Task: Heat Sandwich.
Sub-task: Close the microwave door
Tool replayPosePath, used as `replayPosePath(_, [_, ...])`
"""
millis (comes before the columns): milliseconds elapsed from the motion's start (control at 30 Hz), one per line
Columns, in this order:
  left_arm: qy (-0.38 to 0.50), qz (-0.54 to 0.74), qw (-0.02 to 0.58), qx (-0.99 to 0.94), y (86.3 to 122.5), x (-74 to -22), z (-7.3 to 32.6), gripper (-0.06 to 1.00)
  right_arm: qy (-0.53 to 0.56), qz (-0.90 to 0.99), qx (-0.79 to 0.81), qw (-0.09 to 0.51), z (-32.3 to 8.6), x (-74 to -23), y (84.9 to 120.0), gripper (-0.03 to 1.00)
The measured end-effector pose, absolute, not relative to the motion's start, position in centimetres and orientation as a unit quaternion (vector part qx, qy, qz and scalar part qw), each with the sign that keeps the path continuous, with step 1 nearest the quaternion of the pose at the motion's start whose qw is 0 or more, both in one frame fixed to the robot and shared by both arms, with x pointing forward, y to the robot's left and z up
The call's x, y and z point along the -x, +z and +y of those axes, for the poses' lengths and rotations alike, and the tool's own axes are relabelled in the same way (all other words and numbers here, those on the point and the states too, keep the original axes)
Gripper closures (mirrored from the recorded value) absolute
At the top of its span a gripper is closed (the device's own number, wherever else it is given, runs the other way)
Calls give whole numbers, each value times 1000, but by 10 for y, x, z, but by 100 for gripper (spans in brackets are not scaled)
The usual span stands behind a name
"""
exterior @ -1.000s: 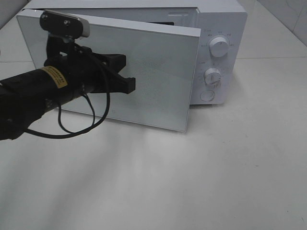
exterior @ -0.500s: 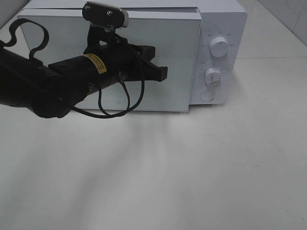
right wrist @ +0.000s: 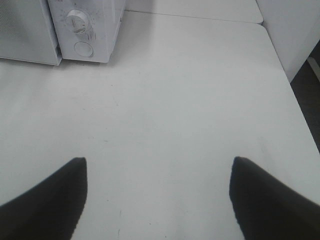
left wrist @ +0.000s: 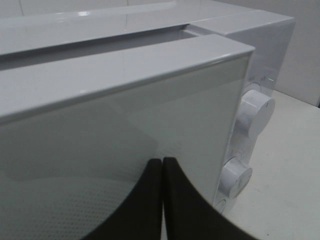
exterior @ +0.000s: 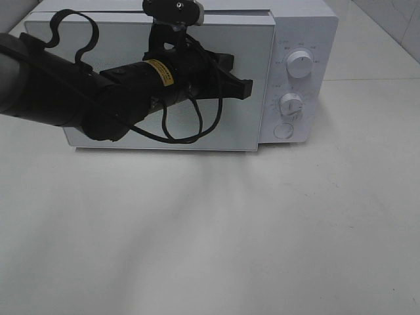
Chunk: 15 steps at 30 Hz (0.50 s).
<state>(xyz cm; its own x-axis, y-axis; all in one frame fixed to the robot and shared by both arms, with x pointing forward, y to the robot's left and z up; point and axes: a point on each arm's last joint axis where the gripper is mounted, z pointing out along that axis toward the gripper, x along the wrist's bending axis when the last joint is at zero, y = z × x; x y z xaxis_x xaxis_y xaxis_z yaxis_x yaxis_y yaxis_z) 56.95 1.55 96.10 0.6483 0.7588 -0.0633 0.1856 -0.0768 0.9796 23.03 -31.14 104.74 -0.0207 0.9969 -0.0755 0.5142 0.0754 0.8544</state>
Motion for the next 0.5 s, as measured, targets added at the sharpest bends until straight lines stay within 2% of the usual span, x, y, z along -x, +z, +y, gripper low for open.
replayPosePath(500, [248,330,577,-705,961,-593,-6,94,329,635,-595,367,-311,-230,1047,20])
